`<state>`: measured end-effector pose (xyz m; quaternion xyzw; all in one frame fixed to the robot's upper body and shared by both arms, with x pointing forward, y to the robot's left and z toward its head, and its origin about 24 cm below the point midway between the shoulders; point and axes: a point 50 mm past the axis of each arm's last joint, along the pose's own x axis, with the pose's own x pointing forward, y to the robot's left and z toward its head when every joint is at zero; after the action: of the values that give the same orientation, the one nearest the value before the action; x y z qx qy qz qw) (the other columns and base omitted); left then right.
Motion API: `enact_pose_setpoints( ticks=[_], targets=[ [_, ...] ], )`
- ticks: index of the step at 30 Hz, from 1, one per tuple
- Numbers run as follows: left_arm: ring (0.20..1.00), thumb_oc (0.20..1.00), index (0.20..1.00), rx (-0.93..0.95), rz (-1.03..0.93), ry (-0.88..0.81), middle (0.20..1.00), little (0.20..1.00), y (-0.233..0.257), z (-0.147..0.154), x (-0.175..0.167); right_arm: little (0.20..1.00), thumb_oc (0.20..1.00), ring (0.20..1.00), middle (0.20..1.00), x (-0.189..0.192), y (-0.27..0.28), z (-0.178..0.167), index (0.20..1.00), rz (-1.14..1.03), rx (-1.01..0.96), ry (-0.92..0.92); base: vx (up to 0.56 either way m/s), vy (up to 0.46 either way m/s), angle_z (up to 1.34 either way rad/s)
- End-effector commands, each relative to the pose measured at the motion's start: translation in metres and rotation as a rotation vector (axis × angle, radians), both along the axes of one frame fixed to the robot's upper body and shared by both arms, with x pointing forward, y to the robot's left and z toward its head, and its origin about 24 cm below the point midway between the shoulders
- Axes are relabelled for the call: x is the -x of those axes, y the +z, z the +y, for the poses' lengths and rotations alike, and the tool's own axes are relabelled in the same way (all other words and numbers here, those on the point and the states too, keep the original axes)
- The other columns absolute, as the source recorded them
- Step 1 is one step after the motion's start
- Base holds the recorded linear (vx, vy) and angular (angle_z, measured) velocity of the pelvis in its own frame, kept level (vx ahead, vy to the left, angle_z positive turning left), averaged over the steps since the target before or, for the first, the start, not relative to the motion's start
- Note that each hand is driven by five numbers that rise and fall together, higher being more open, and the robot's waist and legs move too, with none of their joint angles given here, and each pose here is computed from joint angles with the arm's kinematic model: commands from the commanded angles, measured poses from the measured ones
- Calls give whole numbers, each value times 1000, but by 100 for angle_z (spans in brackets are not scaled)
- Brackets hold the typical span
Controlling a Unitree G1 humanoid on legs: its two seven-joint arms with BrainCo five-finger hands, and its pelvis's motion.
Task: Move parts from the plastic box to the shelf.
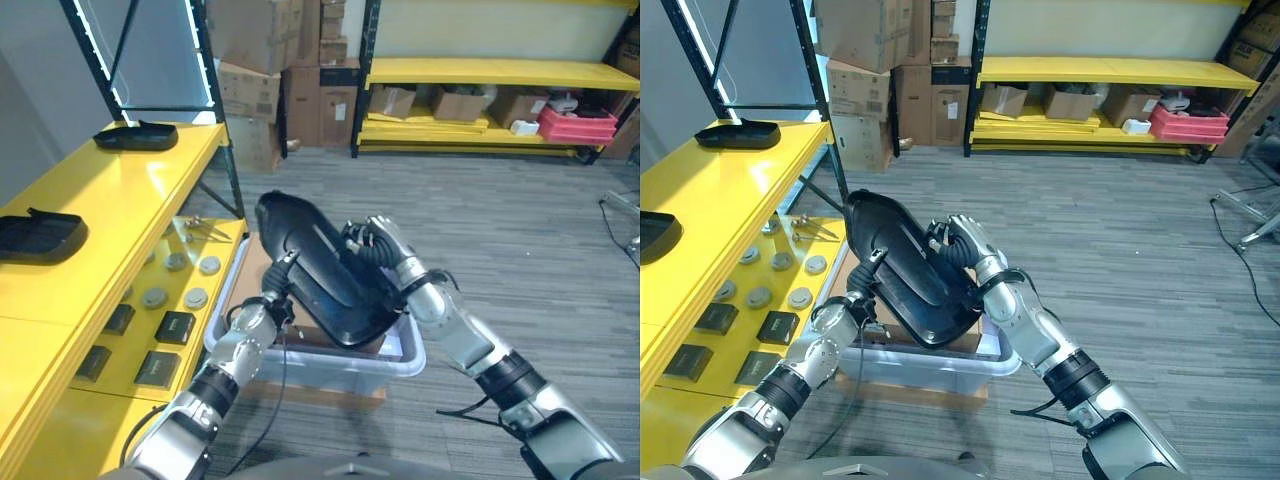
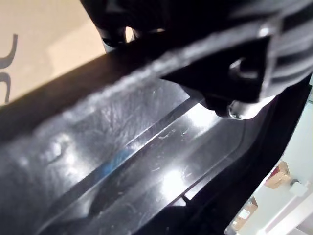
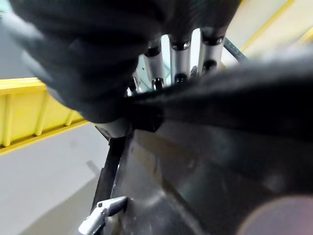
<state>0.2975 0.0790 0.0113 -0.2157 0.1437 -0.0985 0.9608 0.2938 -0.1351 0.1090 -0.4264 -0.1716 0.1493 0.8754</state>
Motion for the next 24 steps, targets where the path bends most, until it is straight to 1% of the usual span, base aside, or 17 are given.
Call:
enact_pose_setpoints(
  ticks=[1,3,4,7,8,10,12,13,14,15,16,17,18,20,22,23,24],
  targets=[
    [200,200,200,-86,-318,65,200,200,64,8,-33,1000,1000,1000,1000,31,42,26,1000,-47,-469,321,11,-6,3],
    [200,200,200,-141,-346,108,200,200,65,19,-32,1000,1000,1000,1000,31,35,-3,1000,-39,-660,175,9,-1,2],
    [200,200,200,-184,-390,131,200,200,70,28,-30,1000,1000,1000,1000,33,28,-29,1000,-64,-723,42,30,3,-5],
    [200,200,200,-285,-472,176,200,200,79,46,-25,1000,1000,1000,1000,43,5,-68,1000,-49,-879,-160,39,-1,-10],
    [200,200,200,-386,-566,192,200,200,91,60,-20,1000,1000,1000,1000,54,-26,-101,1000,12,-915,-351,34,-12,-4],
    [200,200,200,-437,-632,239,200,200,102,72,-17,1000,1000,1000,1000,65,-58,-121,1000,114,-872,-496,13,-18,-7],
    [200,200,200,-463,-745,294,200,200,123,83,-8,1000,1000,1000,1000,89,-106,-144,1000,261,-874,-715,-2,-25,-6],
    [200,200,200,-501,-784,308,200,200,128,87,-3,1000,1000,1000,1000,102,-130,-147,1000,359,-871,-779,-10,-37,1],
    [200,200,200,-552,-836,318,200,200,136,92,3,1000,1000,1000,1000,116,-150,-149,1000,466,-806,-826,0,0,0],
    [200,200,200,-553,-834,319,200,200,136,93,3,1000,1000,1000,1000,116,-151,-149,1000,467,-805,-824,-3,-33,-1],
    [200,200,200,-582,-867,323,200,200,139,97,9,1000,1000,1000,1000,130,-170,-152,1000,559,-754,-883,-6,-68,-4],
    [200,200,200,-600,-911,345,200,200,146,105,18,1000,1000,1000,1000,154,-204,-148,1000,760,-682,-959,-11,-98,-4],
    [200,200,200,-617,-913,352,200,200,145,108,20,1000,1000,1000,1000,165,-218,-143,1000,862,-629,-964,-16,-124,-9],
    [200,200,200,-618,-946,363,200,200,151,115,28,1000,1000,1000,1000,184,-241,-132,1000,1056,-422,-935,-27,-112,-5],
    [200,200,200,-597,-947,372,200,200,150,118,33,1000,1000,1000,1000,183,-244,-126,1000,1091,-361,-890,-68,-133,5],
    [200,200,200,-580,-954,380,200,200,150,123,43,1000,1000,1000,1000,190,-255,-112,1000,1201,-169,-778,-132,-204,12],
    [200,200,200,-578,-957,395,200,200,151,126,46,1000,1000,1000,1000,188,-257,-108,1000,1207,-176,-773,-158,-200,33]
  ],
)
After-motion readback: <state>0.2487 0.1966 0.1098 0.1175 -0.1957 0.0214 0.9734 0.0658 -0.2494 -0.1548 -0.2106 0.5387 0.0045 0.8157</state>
